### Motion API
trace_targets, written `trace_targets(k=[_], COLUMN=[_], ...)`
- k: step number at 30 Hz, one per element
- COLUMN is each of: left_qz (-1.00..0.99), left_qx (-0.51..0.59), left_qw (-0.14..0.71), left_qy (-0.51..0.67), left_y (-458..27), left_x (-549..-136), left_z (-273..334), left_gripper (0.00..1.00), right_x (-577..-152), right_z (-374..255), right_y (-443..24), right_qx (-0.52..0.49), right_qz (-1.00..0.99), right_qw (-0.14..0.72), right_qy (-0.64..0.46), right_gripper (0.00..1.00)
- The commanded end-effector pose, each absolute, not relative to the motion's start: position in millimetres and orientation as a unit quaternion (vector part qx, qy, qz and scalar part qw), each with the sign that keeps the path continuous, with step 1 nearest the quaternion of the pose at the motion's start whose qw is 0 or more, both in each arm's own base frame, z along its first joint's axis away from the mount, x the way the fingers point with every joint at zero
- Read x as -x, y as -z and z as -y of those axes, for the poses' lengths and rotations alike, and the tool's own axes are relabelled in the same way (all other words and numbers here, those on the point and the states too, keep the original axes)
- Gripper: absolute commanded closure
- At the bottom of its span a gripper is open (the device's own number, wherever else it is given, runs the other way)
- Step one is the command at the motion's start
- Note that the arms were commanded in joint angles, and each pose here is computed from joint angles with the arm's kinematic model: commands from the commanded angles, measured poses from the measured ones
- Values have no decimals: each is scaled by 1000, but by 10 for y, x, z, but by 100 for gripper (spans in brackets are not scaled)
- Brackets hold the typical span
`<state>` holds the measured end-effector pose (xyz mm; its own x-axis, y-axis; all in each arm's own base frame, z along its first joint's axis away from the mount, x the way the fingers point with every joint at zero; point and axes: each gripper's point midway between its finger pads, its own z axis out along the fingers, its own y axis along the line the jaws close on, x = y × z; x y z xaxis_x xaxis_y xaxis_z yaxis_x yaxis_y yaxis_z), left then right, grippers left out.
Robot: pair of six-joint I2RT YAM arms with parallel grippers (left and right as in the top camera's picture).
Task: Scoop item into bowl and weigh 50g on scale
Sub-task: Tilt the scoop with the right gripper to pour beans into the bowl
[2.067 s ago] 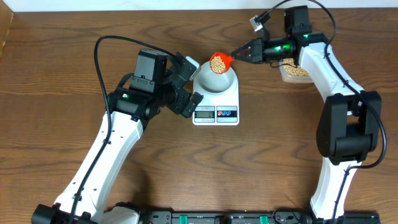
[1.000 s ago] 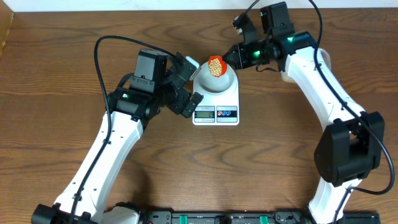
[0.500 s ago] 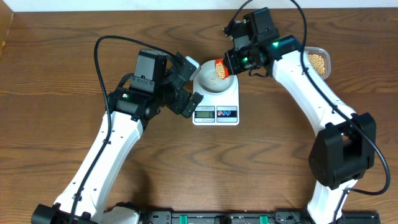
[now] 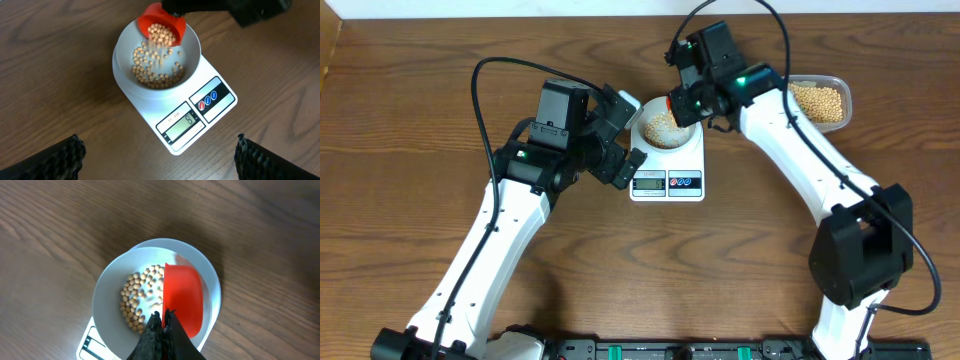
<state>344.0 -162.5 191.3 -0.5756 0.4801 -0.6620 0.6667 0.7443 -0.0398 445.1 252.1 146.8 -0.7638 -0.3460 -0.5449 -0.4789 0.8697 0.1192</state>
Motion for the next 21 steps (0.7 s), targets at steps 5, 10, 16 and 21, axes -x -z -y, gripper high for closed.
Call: trace_targets(k=[5,10,16,21], left_qz=[-877,-877,-877,-877], left_qx=[-328,-328,-328,-328], left_qw=[321,322,321,322], left_qy=[142,142,142,142], left_y=[-1880,-1881,-1880,-1881], left_x=[-3451,-3452,-3451,-3452], left_z=[1621,1622,1621,1622], left_gripper=[2,2,2,2], right_x=[-4430,-4416,-4413,-4411], right_z=[-2547,-2579,-2611,-2610], right_y=[-1579,-1604,-1618,-1645], right_qx=[236,239,240,240], right_qz=[-924,-920,-918,-917], right_qw=[298,312,316,319], right_qy=[-45,-7,-6,-7], right_gripper=[99,99,99,99])
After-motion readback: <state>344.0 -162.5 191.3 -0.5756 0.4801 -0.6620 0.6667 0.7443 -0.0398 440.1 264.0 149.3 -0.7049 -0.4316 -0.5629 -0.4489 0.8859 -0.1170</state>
